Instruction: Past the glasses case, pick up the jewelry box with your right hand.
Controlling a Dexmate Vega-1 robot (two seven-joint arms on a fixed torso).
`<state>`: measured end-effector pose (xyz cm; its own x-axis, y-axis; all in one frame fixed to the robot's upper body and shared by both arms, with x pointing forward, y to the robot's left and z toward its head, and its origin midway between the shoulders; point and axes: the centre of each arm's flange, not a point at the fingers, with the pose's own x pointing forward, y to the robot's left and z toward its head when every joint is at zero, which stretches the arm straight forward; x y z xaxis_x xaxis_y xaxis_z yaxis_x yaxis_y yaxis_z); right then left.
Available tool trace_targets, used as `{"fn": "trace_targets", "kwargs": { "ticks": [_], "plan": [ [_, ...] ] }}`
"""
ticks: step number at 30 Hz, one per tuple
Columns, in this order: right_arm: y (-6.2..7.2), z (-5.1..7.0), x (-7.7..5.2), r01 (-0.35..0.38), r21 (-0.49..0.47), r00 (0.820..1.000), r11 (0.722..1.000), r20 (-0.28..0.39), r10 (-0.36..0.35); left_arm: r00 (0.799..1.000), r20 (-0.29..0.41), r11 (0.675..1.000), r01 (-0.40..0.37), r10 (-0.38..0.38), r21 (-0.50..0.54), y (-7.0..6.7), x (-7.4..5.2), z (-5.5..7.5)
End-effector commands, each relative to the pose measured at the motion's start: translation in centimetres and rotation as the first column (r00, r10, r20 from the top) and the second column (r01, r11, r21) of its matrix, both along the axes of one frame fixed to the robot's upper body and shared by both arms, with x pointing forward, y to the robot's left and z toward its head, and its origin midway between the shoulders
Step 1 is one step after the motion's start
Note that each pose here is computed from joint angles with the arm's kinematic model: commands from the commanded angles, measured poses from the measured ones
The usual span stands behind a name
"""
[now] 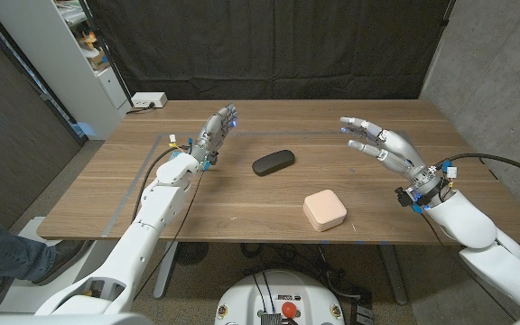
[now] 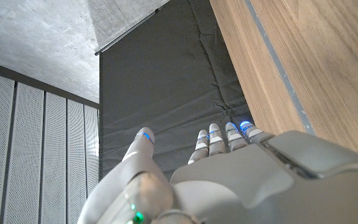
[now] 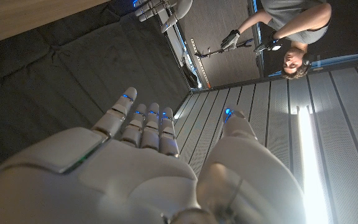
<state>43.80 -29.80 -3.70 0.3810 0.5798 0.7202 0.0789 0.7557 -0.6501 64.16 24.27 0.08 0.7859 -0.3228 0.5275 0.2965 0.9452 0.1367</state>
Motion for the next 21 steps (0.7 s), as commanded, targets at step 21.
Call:
{"fn": "trace_targets", "kwargs": {
  "ticks": [21],
  "plan": [
    [-0.45,-1.08,-1.42,0.123,-0.138,0.991,0.983,0.069,-0.114,1.000,-0.001,1.000,0.008,-0.008,-0.010,-0.67,-0.30,-0.69]
  ]
}}
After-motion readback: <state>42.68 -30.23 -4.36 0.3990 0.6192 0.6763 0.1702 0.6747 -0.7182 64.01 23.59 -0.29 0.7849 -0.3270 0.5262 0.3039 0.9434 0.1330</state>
